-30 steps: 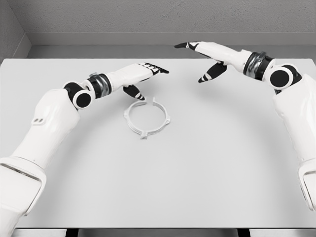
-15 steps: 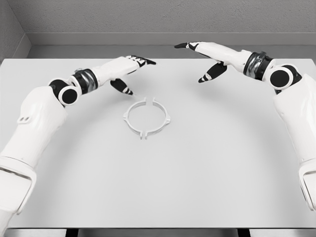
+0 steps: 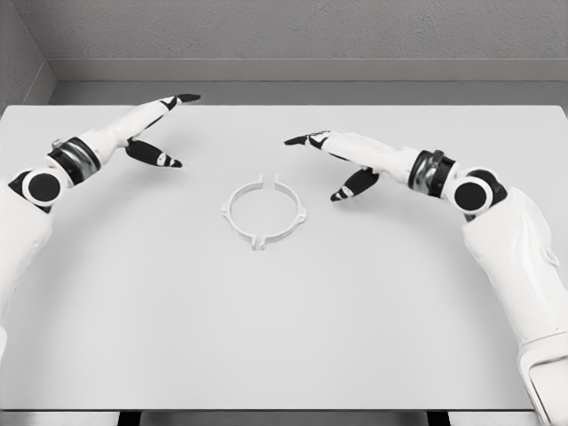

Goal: Assemble PVC drainage pipe clamps

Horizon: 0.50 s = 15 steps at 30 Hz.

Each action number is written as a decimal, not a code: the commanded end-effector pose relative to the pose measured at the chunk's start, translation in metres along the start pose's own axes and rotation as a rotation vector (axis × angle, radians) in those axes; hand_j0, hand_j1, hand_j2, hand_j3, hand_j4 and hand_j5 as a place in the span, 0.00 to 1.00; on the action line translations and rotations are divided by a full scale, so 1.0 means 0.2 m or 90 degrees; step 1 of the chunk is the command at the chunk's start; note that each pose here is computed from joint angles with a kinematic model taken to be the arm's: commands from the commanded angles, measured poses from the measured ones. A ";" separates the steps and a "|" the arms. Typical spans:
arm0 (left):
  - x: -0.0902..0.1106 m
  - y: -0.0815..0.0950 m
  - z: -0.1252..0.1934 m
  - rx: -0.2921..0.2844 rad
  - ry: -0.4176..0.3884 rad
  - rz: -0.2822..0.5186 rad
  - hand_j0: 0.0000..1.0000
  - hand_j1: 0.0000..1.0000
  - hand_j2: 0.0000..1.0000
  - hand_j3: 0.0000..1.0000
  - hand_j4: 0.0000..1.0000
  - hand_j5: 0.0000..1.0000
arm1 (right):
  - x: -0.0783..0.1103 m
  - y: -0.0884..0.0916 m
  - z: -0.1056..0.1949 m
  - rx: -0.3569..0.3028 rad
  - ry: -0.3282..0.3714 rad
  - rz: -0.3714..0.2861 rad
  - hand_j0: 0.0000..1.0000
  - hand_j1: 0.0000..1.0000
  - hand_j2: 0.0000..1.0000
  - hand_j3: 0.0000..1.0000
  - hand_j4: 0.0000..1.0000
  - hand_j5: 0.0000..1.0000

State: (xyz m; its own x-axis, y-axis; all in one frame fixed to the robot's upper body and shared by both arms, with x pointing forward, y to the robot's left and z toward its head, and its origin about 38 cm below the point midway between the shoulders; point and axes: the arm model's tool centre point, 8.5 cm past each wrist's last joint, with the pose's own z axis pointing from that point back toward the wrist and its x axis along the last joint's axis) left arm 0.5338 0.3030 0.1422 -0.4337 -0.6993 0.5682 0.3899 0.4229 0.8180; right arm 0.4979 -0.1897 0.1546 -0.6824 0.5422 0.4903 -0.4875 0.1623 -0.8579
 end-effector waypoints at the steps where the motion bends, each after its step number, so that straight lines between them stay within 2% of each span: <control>1: -0.04 0.01 0.03 0.018 0.012 0.030 1.00 1.00 1.00 1.00 1.00 1.00 | 0.06 -0.05 -0.01 -0.015 -0.022 0.018 1.00 1.00 1.00 1.00 1.00 1.00; 6: -0.05 0.01 0.03 0.019 0.013 0.030 1.00 1.00 1.00 1.00 1.00 1.00 | 0.06 0.01 -0.04 -0.004 -0.022 0.002 1.00 1.00 1.00 1.00 1.00 1.00; 8: -0.07 0.00 0.05 0.023 0.022 0.045 1.00 1.00 1.00 1.00 1.00 1.00 | 0.05 0.06 -0.06 0.011 -0.019 -0.011 1.00 1.00 1.00 1.00 1.00 1.00; 11: -0.10 0.01 0.07 0.034 0.033 0.061 1.00 1.00 1.00 1.00 1.00 1.00 | 0.04 0.07 -0.06 0.013 -0.018 -0.013 1.00 1.00 1.00 1.00 1.00 1.00; 12: -0.10 0.01 0.07 0.034 0.033 0.061 1.00 1.00 1.00 1.00 1.00 1.00 | 0.02 0.11 -0.05 0.018 -0.012 -0.024 1.00 1.00 1.00 1.00 1.00 1.00; 15: -0.11 0.00 0.08 0.035 0.037 0.064 1.00 1.00 1.00 1.00 1.00 1.00 | 0.02 0.11 -0.05 0.018 -0.009 -0.026 1.00 1.00 1.00 1.00 1.00 1.00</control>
State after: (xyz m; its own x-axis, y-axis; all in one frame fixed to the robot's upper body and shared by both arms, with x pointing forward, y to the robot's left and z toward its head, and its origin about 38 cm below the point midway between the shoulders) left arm 0.5321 0.3255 0.1320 -0.3554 -0.6878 0.6330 0.3871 0.5081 0.7694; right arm 0.4902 -0.1749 0.1372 -0.6770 0.5239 0.5169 -0.5238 0.1503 -0.8385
